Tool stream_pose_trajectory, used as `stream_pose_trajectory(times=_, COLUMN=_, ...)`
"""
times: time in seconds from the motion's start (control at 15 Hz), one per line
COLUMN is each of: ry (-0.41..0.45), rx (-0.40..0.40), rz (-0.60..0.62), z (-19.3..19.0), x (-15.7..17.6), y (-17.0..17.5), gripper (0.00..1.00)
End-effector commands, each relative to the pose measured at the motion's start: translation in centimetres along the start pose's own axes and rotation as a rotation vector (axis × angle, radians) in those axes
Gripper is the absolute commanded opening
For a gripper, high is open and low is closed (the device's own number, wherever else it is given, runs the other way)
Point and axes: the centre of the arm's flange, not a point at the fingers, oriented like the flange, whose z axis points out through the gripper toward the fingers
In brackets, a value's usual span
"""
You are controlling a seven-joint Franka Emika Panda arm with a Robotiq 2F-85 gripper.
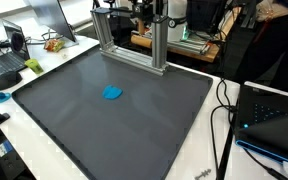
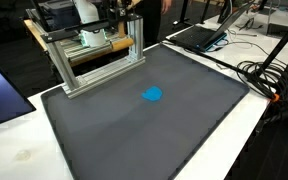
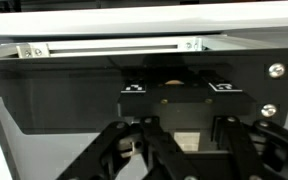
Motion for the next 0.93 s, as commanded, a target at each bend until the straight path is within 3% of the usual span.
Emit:
stream_pose_trajectory(times=0.0, ry=-0.033, rx=-0.013, rz=-0.012, z=0.34, x=-1.83, y=-0.19, gripper=0.22)
stream_pose_trajectory(times=0.4, ry=-0.038, rx=-0.008, rz=-0.059, z=0.16, x=-2.12, y=-0.24, gripper=0.22)
stream_pose_trajectory(times=0.47, ry=-0.035, rx=-0.007, rz=-0.071, z=0.04, x=-2.13, y=-0.27, gripper=0.72)
stream_pose_trajectory(times=0.6, ry=-0.027, rx=-0.008, rz=-0.082, z=-0.09, x=-2.10, y=-0.34, gripper=0.79)
stream_pose_trajectory(times=0.8, ry=-0.028, rx=-0.016, rz=-0.073, z=-0.31, x=-2.10, y=-0.37, gripper=0.98)
stream_pose_trajectory(times=0.87, ry=-0.026, rx=-0.020, rz=-0.069, z=-0.35, x=-2.09, y=-0.35, gripper=1.00)
